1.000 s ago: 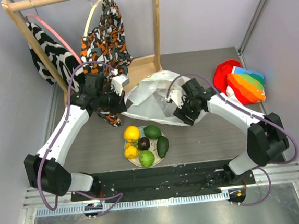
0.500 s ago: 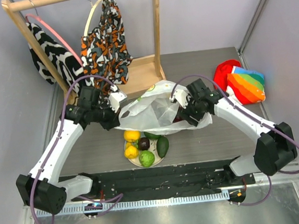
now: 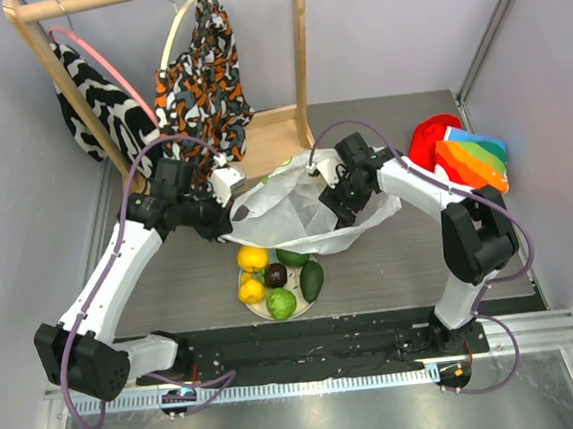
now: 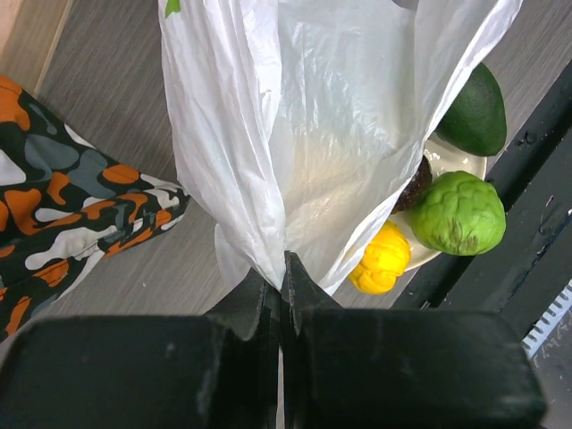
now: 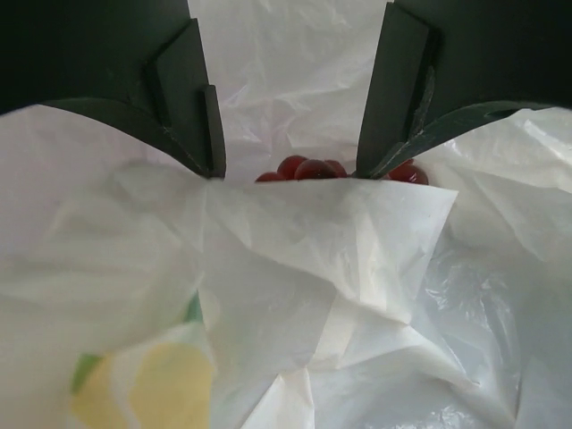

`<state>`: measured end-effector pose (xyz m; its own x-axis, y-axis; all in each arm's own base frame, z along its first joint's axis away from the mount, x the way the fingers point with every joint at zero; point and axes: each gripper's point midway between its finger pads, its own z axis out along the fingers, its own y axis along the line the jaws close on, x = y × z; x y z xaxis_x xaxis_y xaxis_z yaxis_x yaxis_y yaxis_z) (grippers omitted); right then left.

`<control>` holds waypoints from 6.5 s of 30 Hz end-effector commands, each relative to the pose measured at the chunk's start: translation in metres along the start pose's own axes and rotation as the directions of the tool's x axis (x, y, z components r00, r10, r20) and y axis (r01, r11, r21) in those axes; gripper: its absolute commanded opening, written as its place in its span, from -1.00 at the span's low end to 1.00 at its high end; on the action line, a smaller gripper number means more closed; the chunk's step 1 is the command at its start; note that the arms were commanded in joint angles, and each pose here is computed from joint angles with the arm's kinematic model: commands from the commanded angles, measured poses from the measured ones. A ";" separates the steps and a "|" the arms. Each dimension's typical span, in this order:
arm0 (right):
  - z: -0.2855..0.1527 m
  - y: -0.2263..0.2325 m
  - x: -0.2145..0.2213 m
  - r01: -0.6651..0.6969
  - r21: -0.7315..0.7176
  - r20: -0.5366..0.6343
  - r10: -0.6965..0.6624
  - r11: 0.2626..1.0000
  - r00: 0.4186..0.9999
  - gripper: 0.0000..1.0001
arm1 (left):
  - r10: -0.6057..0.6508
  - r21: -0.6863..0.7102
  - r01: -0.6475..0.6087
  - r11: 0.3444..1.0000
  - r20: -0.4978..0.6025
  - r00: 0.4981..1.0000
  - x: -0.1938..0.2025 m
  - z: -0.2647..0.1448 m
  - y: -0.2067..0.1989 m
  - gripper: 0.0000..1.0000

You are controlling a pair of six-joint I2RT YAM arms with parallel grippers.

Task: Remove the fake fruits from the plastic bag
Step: Adjust the plastic bag at the center of the board, then take out the fake fruit from the plastic bag, then place the fake fruit on the plate.

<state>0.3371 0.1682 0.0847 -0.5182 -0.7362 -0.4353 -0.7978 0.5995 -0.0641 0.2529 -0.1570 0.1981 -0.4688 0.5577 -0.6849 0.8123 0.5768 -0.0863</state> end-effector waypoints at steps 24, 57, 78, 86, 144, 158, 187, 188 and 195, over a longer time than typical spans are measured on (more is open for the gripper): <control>-0.204 -0.037 -0.113 0.043 0.228 0.484 -0.151 0.973 0.862 -0.97 | 0.075 -0.042 -0.065 0.997 0.312 0.947 -0.174 0.014 0.023 -1.00; -0.081 -0.035 -0.053 -0.267 0.059 0.340 0.232 0.962 0.911 -0.98 | 0.713 -0.233 -0.674 0.701 0.252 0.654 -0.182 0.078 -0.100 0.99; -0.139 -0.148 -0.080 -0.449 0.166 0.534 0.303 0.878 0.789 -0.98 | 0.731 0.125 -0.756 0.643 0.193 0.654 -0.102 0.125 -0.142 -1.00; -0.162 -0.159 -0.109 -0.454 0.032 0.615 0.341 0.890 0.711 -0.98 | 0.740 0.132 -0.750 0.648 0.125 0.661 -0.091 0.147 -0.134 -1.00; -0.251 0.145 -0.126 0.183 -0.485 0.583 0.160 0.855 0.797 -0.98 | 0.250 -0.579 0.096 0.810 0.487 0.837 -0.187 -0.165 0.068 0.71; -0.174 0.161 -0.114 0.012 -0.510 0.377 0.212 0.860 0.902 -0.98 | 0.167 -0.569 0.173 0.804 0.495 0.853 -0.136 -0.177 0.070 0.71; -0.147 0.176 -0.123 -0.115 -0.622 0.228 0.320 0.775 0.920 -0.97 | 0.111 -0.552 0.239 0.799 0.526 0.843 -0.108 -0.182 0.071 0.69; -0.154 0.176 -0.129 -0.090 -0.625 0.254 0.311 0.776 0.916 -0.97 | 0.114 -0.554 0.240 0.797 0.528 0.841 -0.109 -0.183 0.071 0.69; -0.177 0.159 -0.168 0.021 -0.558 0.396 0.244 0.830 0.885 -0.98 | 0.114 -0.551 0.247 0.797 0.538 0.835 -0.110 -0.187 0.071 0.68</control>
<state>0.2286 0.3159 0.2528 -0.6592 -0.4319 -0.6155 -0.7517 0.3982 0.5257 0.2979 -0.0645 0.3867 -0.1588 0.2367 -0.9585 0.3389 0.9249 0.1722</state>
